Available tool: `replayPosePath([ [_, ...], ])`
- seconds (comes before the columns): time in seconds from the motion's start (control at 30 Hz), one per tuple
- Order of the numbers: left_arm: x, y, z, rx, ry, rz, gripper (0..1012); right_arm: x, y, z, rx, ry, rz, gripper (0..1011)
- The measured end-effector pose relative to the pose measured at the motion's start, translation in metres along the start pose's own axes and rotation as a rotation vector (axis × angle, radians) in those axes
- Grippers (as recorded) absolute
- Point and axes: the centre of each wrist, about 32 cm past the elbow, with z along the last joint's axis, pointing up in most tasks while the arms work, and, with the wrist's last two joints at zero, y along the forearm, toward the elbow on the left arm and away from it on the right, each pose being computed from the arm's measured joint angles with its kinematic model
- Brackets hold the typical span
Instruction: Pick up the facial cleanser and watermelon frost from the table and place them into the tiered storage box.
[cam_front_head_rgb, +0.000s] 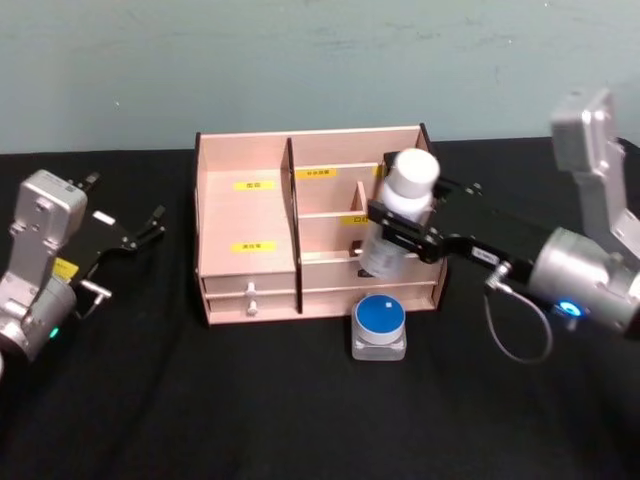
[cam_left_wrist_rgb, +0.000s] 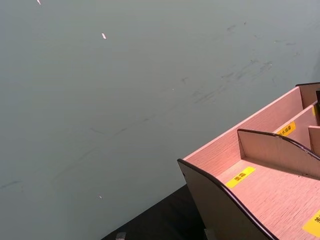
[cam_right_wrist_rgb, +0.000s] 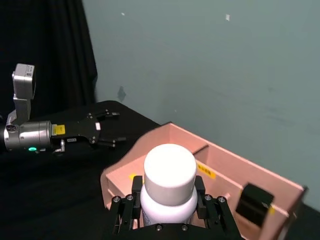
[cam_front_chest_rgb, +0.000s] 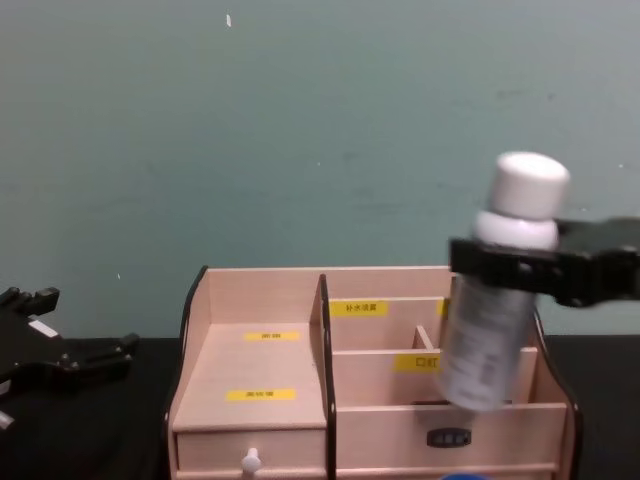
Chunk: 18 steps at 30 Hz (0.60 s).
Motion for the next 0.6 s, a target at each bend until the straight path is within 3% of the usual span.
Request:
replayPosePath([
  [0.27,0.0,0.0,0.0,0.0,0.0,0.0,1010,0.01,0.037,0.015,0.0,-0.046,0.025,602],
  [0.6,0.0,0.0,0.0,0.0,0.0,0.0,1010,0.026,0.071,0.015,-0.019,-0.045,0.0,602],
])
